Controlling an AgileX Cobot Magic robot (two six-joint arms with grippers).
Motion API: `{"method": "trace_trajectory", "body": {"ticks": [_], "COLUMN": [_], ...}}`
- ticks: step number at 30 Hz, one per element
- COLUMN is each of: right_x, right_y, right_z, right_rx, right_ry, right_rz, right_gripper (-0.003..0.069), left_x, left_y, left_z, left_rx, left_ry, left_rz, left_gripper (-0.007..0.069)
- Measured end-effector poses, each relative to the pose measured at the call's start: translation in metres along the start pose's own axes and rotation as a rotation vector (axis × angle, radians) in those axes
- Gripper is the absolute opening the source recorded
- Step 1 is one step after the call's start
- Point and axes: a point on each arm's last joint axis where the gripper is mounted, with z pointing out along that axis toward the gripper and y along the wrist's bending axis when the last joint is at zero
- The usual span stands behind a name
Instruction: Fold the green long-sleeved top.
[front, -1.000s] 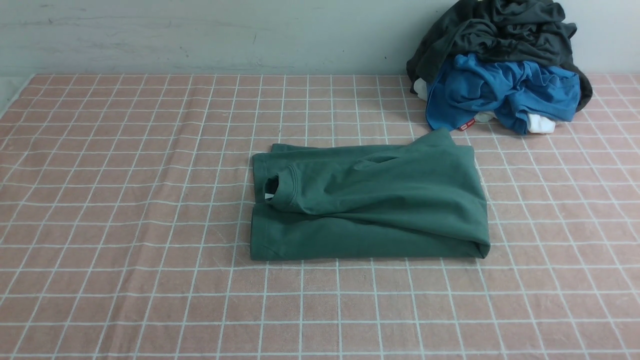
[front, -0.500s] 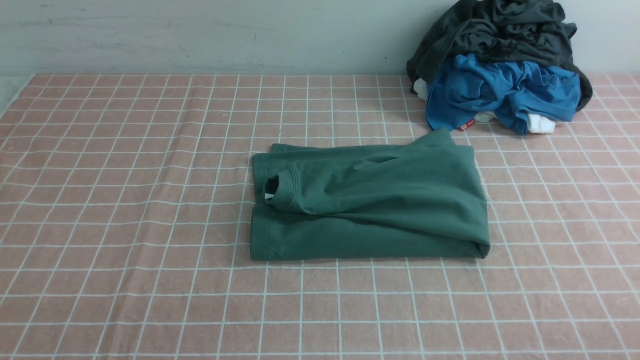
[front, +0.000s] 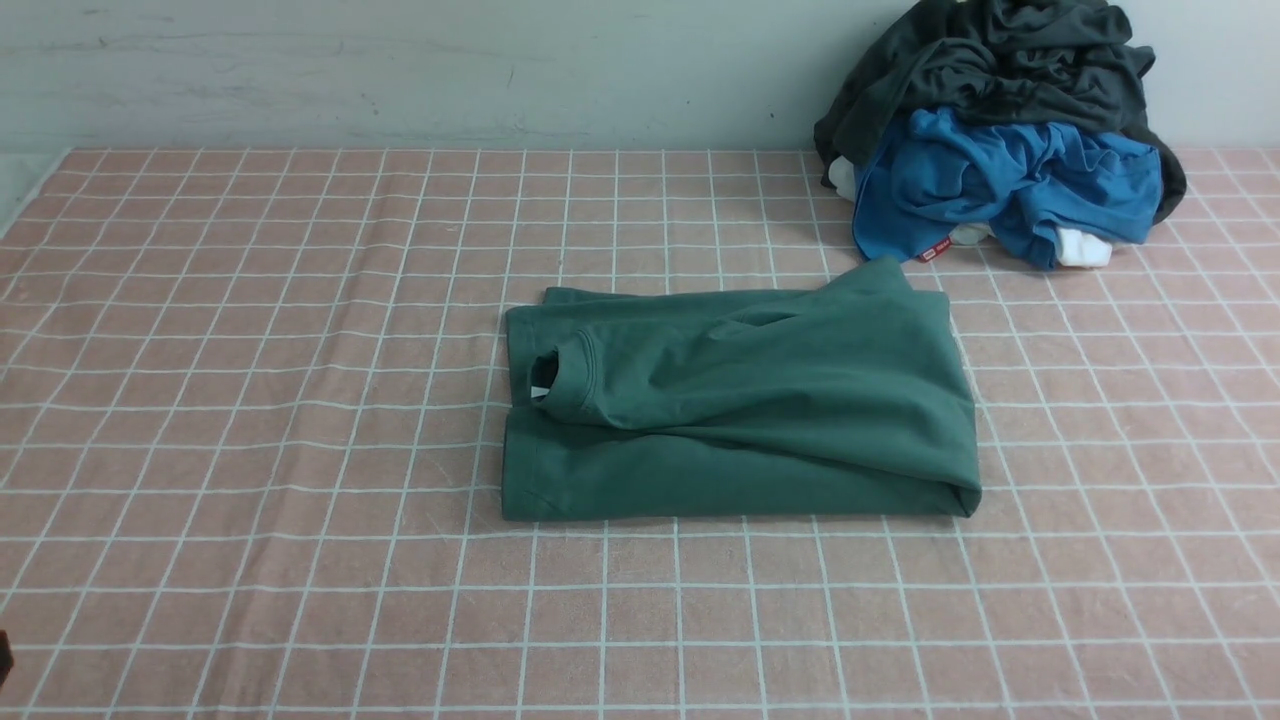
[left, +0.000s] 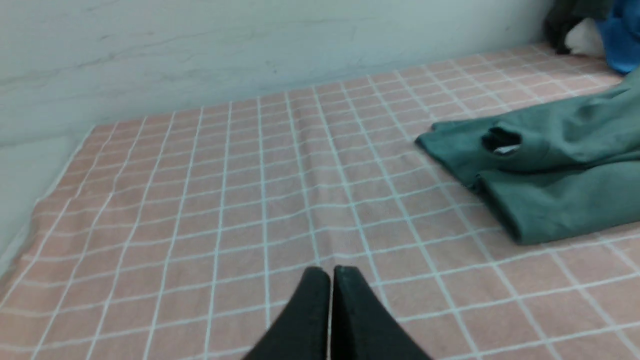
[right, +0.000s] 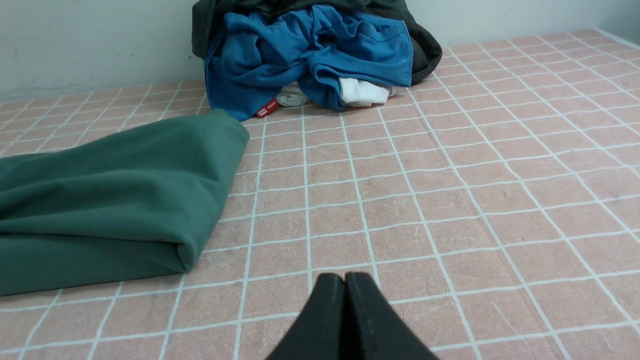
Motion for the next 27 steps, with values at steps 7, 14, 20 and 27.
{"method": "trace_trajectory", "body": {"ticks": [7, 14, 20, 27], "right_x": [0.000, 0.000, 0.000, 0.000], "right_y": [0.000, 0.000, 0.000, 0.000], "right_z": [0.000, 0.000, 0.000, 0.000], "right_rx": [0.000, 0.001, 0.001, 0.001], "right_ry": [0.001, 0.003, 0.003, 0.003], "right_rz": [0.000, -0.002, -0.002, -0.002], "right_gripper": [-0.0014, -0.0014, -0.0014, -0.0014], "left_x": [0.041, 0.043, 0.044, 0.044], "left_y": [0.000, 0.001, 0.000, 0.000], "left_z": [0.013, 0.015, 0.015, 0.015], "left_rx": [-0.091, -0.106, -0.105, -0.105], "left_ry": [0.130, 0.108, 0.107, 0.103], "left_rz": [-0.036, -0.083, -0.089, -0.090], "left_gripper": [-0.0003, -0.0003, -0.0003, -0.0003]}}
